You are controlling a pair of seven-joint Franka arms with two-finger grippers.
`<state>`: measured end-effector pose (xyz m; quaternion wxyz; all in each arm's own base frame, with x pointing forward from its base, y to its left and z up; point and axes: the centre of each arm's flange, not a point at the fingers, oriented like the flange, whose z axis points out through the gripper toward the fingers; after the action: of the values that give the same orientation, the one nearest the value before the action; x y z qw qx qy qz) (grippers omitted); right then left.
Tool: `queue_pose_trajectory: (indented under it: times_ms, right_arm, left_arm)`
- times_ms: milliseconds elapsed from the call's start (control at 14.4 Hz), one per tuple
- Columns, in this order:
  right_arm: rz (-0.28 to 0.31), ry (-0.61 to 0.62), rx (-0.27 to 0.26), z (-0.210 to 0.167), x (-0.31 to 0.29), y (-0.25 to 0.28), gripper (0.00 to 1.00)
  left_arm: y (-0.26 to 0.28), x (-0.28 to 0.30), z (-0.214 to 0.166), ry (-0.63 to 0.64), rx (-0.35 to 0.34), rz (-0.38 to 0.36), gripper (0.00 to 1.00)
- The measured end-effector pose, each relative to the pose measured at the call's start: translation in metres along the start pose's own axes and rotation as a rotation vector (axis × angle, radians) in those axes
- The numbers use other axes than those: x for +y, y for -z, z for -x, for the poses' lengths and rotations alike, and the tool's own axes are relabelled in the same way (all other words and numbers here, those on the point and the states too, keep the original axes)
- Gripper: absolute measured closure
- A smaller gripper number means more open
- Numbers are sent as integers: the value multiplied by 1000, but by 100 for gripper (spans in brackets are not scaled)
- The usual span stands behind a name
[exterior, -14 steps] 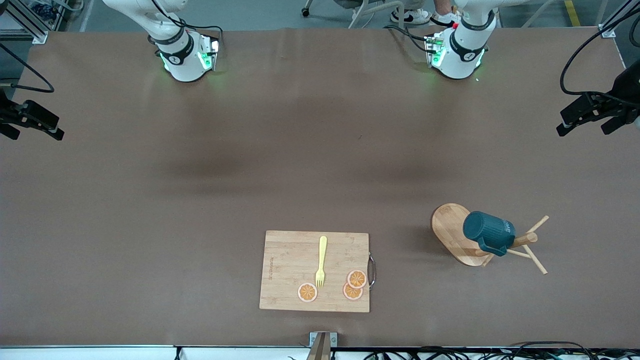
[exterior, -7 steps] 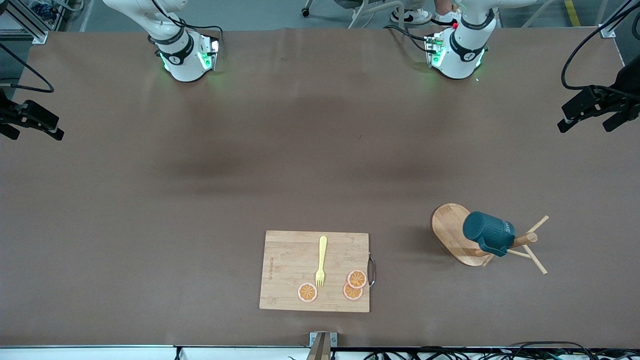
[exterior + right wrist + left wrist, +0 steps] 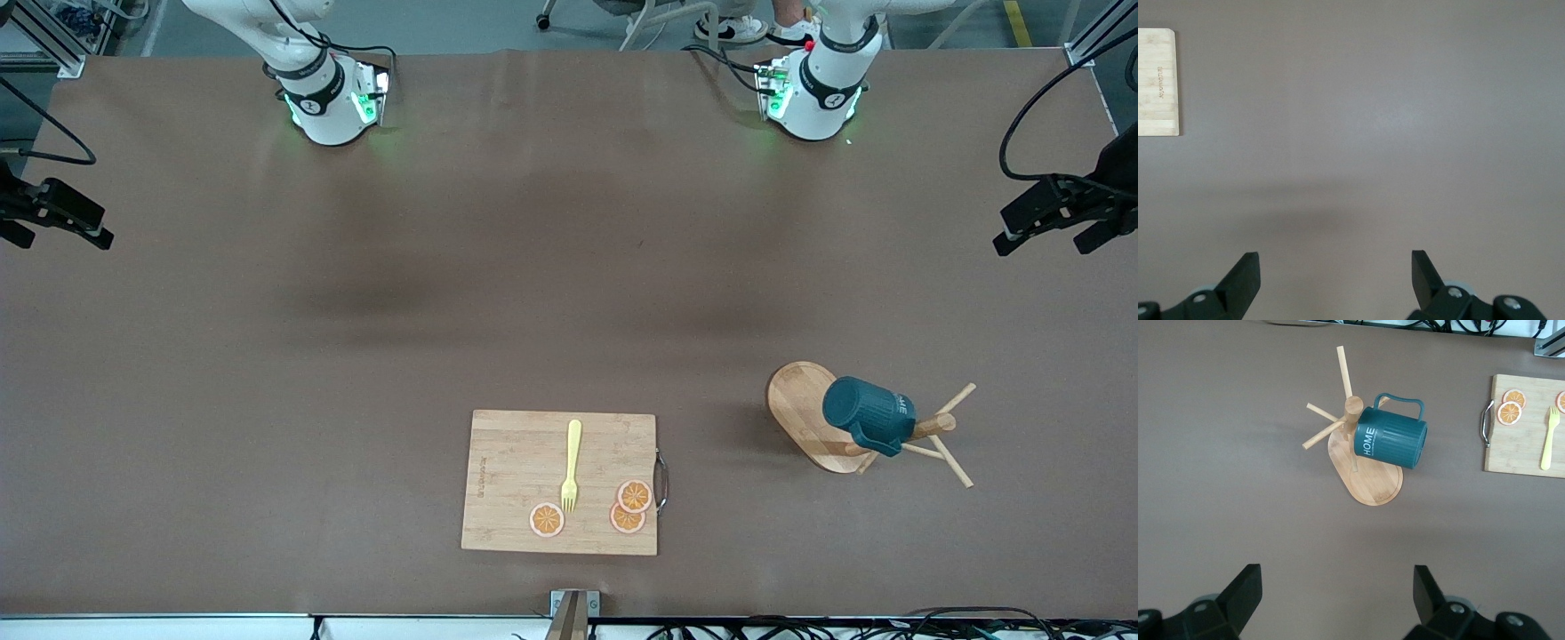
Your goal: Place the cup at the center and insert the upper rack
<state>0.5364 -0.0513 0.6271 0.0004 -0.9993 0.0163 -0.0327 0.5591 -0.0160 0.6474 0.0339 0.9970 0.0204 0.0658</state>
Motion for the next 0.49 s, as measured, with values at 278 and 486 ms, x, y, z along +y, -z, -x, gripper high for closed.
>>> queue_pose_trajectory:
  times_ms: [278, 486]
  right_arm:
    - [0, 0, 0, 0, 0, 0, 0]
    - [0, 0, 0, 0, 0, 0, 0]
  left_arm:
    - [1, -1, -4, 2, 18, 1, 0]
    - [9, 1, -5, -1, 35, 2, 0]
